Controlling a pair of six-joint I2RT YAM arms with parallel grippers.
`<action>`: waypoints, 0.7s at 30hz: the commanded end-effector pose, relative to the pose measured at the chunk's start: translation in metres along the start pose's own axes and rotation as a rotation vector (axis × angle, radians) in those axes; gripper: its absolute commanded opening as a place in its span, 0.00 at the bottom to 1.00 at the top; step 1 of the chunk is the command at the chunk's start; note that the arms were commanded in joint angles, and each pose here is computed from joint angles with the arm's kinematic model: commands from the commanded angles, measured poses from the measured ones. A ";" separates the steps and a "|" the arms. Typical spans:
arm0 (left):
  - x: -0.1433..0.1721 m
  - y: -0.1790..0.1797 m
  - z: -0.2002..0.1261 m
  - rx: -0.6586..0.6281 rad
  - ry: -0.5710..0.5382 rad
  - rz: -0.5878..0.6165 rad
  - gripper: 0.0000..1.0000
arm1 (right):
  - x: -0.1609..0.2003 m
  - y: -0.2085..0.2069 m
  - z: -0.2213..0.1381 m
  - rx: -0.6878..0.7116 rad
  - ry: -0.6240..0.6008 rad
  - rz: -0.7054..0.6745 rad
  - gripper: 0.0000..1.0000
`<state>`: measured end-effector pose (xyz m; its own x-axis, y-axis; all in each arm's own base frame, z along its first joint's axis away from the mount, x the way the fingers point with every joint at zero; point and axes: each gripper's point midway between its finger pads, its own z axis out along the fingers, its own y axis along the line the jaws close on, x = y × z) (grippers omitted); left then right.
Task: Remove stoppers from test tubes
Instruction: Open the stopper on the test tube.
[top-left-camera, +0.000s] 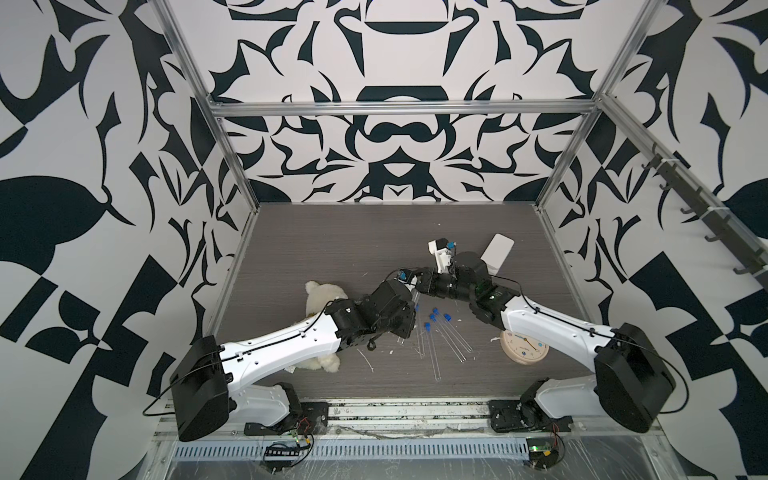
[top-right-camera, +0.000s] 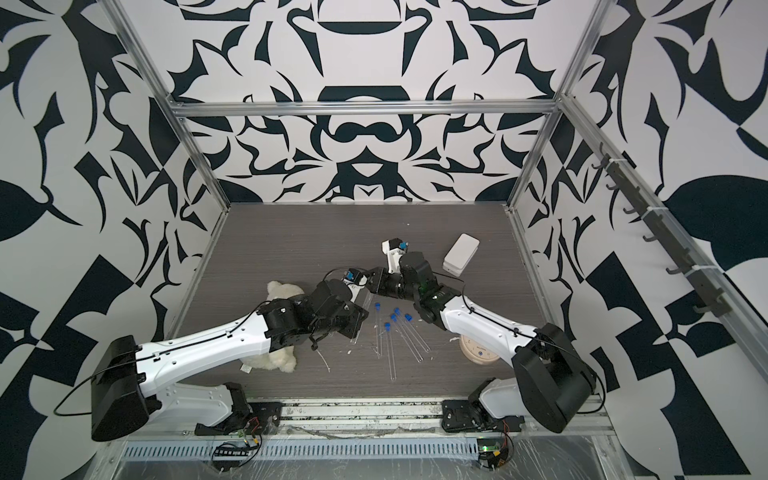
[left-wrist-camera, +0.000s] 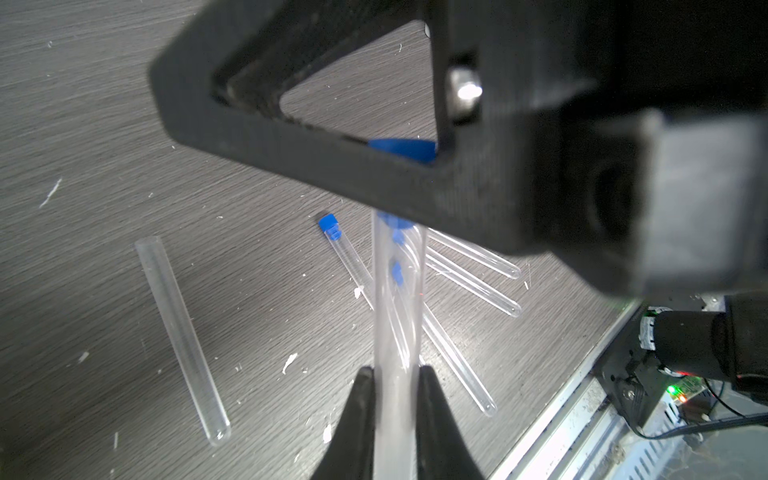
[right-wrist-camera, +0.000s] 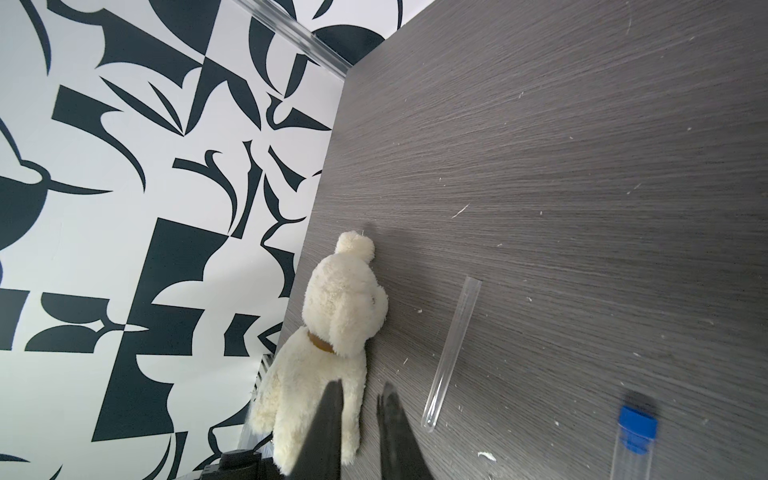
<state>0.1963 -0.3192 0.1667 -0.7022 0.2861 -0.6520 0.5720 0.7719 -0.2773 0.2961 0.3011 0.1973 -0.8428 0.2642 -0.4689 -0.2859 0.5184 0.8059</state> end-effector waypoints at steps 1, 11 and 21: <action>0.006 0.005 -0.003 -0.018 0.015 0.015 0.10 | -0.016 0.026 -0.009 -0.048 -0.048 -0.057 0.10; 0.007 0.004 -0.006 -0.014 0.018 0.015 0.09 | -0.020 0.018 -0.011 0.014 -0.062 -0.109 0.00; 0.010 0.006 -0.006 -0.022 0.030 0.012 0.08 | -0.031 0.007 -0.017 0.125 -0.101 -0.198 0.00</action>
<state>0.1950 -0.3201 0.1674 -0.7004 0.2880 -0.6531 0.5760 0.7685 -0.2787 0.2980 0.2944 0.1983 -0.8060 0.2040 -0.5557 -0.3362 0.6149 0.7134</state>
